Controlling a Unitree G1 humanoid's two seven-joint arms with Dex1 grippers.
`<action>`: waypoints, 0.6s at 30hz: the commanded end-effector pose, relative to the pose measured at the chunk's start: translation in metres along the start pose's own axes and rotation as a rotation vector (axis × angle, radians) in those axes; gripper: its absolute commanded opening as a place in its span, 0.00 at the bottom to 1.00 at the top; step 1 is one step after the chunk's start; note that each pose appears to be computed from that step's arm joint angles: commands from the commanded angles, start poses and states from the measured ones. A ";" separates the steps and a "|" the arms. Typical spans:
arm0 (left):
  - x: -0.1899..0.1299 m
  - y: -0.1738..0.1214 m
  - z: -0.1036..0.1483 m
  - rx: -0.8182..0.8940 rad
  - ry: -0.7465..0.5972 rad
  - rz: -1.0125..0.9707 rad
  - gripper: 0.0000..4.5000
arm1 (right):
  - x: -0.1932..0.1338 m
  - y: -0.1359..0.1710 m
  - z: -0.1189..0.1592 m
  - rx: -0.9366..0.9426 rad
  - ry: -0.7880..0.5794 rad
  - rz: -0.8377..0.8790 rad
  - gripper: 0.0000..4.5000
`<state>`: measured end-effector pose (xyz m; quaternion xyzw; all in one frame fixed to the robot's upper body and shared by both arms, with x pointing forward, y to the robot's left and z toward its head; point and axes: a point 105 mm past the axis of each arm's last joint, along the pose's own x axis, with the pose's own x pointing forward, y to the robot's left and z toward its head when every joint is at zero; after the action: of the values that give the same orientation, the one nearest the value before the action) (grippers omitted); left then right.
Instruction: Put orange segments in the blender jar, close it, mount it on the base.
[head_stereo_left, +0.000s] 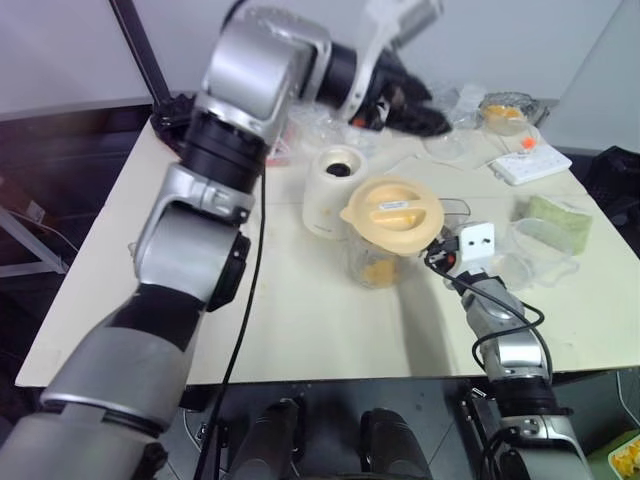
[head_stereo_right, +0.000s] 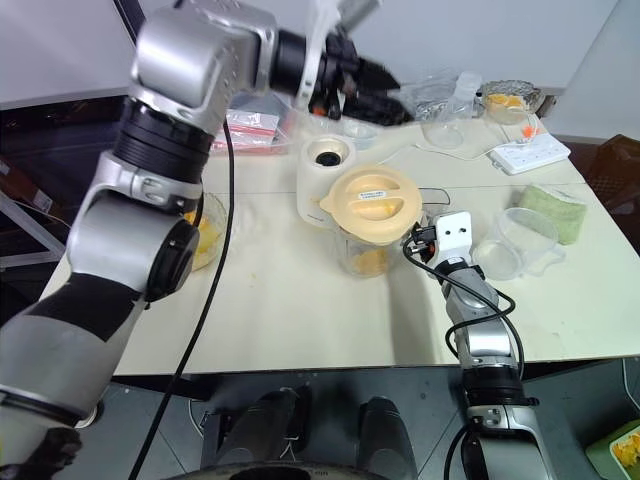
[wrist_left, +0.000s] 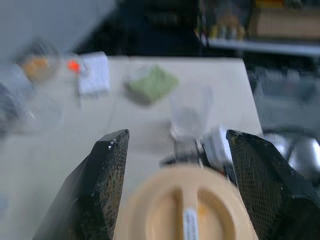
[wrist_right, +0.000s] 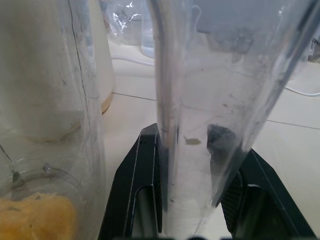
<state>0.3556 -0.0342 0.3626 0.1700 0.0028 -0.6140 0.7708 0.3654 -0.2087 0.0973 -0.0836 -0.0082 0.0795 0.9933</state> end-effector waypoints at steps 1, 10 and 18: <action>-0.036 0.011 -0.010 0.086 -0.047 0.085 0.71 | -0.006 -0.022 -0.008 -0.007 0.063 -0.071 0.21; -0.102 0.002 -0.116 0.078 0.057 0.299 0.71 | -0.004 -0.050 0.087 0.033 -0.098 -0.135 0.21; -0.130 -0.033 -0.163 -0.063 0.017 0.479 0.71 | 0.017 -0.073 0.212 0.008 -0.264 -0.173 0.21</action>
<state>0.3309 0.1232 0.2006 0.1376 0.0400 -0.4316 0.8906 0.3926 -0.2455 0.2852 -0.0690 -0.0941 -0.0016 0.9932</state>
